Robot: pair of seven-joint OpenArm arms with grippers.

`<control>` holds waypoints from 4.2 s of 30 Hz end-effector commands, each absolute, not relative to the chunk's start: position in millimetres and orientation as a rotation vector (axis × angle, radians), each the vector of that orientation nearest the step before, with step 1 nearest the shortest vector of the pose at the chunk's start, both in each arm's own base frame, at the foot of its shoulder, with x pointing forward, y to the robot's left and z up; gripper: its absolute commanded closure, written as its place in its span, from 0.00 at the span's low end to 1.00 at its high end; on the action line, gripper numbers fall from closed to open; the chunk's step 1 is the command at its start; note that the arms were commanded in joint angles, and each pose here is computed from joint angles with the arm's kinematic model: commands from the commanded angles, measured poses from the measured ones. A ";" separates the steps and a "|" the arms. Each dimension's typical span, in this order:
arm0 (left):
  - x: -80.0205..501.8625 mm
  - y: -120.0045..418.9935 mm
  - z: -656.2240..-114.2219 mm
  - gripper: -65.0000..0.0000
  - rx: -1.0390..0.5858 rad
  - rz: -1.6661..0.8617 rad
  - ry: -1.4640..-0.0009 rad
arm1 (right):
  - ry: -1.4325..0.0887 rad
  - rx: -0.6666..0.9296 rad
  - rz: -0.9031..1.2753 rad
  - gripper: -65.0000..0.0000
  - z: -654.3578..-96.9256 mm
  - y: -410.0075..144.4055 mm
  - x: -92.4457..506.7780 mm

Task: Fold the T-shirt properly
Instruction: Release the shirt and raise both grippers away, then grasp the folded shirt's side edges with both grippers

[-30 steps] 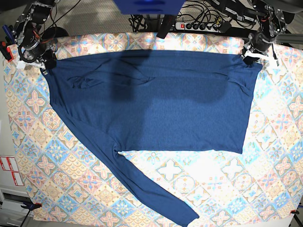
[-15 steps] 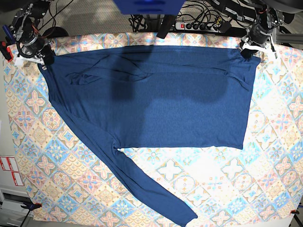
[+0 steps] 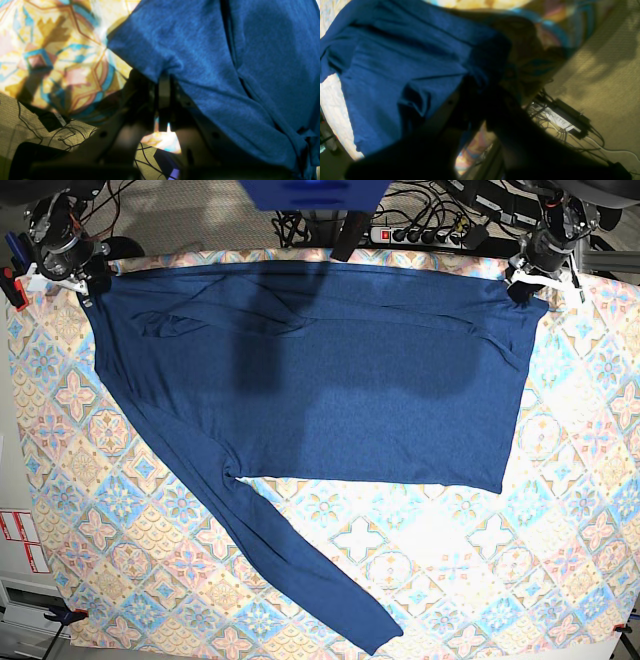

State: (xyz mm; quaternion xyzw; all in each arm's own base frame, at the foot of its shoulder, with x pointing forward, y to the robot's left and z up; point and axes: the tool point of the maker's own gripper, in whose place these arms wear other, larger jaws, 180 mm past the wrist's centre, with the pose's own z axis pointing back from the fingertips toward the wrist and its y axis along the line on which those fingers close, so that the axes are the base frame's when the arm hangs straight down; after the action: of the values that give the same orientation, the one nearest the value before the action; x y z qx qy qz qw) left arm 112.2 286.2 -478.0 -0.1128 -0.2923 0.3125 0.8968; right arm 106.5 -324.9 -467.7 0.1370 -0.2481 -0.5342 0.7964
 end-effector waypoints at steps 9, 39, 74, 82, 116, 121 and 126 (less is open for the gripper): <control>84.6 288.8 -486.3 0.86 -0.194 0.643 -0.517 | -0.546 0.280 -1.126 0.83 -458.6 -335.0 107.6; 186.8 312.5 -338.1 0.77 -0.211 0.468 -0.912 | -0.734 0.225 -1.142 0.80 -410.0 -376.6 127.0; 429.4 299.9 -424.6 0.37 -0.213 0.497 -0.837 | -0.807 0.362 -0.633 0.67 -362.5 -281.1 312.9; 424.3 262.1 -454.3 0.37 -0.242 0.446 -0.751 | -0.817 0.363 -0.631 0.67 -360.0 -281.1 314.0; 349.7 247.8 -421.4 1.00 -0.147 0.138 -0.892 | -0.563 0.092 -0.084 0.47 -403.7 -246.9 400.0; 344.4 245.7 -420.8 1.00 -0.147 0.128 -0.893 | -0.542 -0.165 0.142 0.47 -428.2 -259.6 397.2; 337.7 256.2 -423.0 1.00 -0.133 0.157 -0.889 | -0.525 -0.192 0.167 0.47 -448.7 -254.9 392.7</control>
State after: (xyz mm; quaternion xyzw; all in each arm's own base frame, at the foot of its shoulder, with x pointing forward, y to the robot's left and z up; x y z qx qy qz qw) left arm 329.2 246.3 -436.9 -0.0724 -0.4078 0.0763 0.9070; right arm 377.8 -247.2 -464.5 -0.0852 -0.2377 0.0850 0.9638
